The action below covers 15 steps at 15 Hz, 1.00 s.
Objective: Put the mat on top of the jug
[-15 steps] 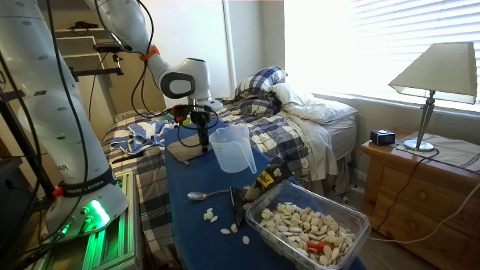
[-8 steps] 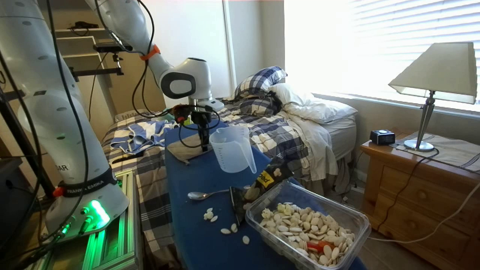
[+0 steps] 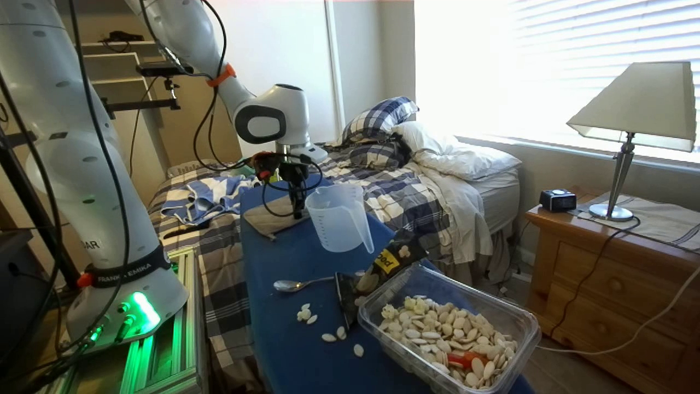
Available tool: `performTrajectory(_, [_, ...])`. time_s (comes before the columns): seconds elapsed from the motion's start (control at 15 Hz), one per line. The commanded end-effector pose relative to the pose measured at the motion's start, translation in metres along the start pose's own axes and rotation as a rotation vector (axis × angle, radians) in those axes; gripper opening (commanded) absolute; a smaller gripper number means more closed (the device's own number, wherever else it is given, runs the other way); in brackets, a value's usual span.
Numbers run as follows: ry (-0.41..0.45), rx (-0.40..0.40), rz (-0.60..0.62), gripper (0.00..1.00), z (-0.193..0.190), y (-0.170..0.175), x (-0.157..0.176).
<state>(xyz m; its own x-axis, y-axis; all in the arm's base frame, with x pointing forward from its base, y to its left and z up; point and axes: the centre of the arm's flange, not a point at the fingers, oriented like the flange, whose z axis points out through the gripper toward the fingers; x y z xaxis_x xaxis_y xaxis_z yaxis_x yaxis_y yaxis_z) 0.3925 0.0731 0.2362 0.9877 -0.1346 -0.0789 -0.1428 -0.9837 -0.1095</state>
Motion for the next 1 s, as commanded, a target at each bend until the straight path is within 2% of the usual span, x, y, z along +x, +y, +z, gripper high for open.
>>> performTrajectory(0.0, [-0.029, -0.058, -0.050, 0.46, -0.0048, -0.0028, 0.0006])
performTrajectory(0.27, [-0.069, -0.130, -0.116, 0.74, -0.0006, -0.0030, -0.0011])
performTrajectory(0.47, [-0.084, -0.154, -0.145, 0.95, 0.0006, -0.0015, -0.0017])
performTrajectory(0.53, [-0.083, -0.156, -0.150, 0.99, -0.0001, -0.0017, -0.0018])
performTrajectory(0.93, [-0.086, -0.147, -0.153, 1.00, 0.0048, 0.0032, -0.0028])
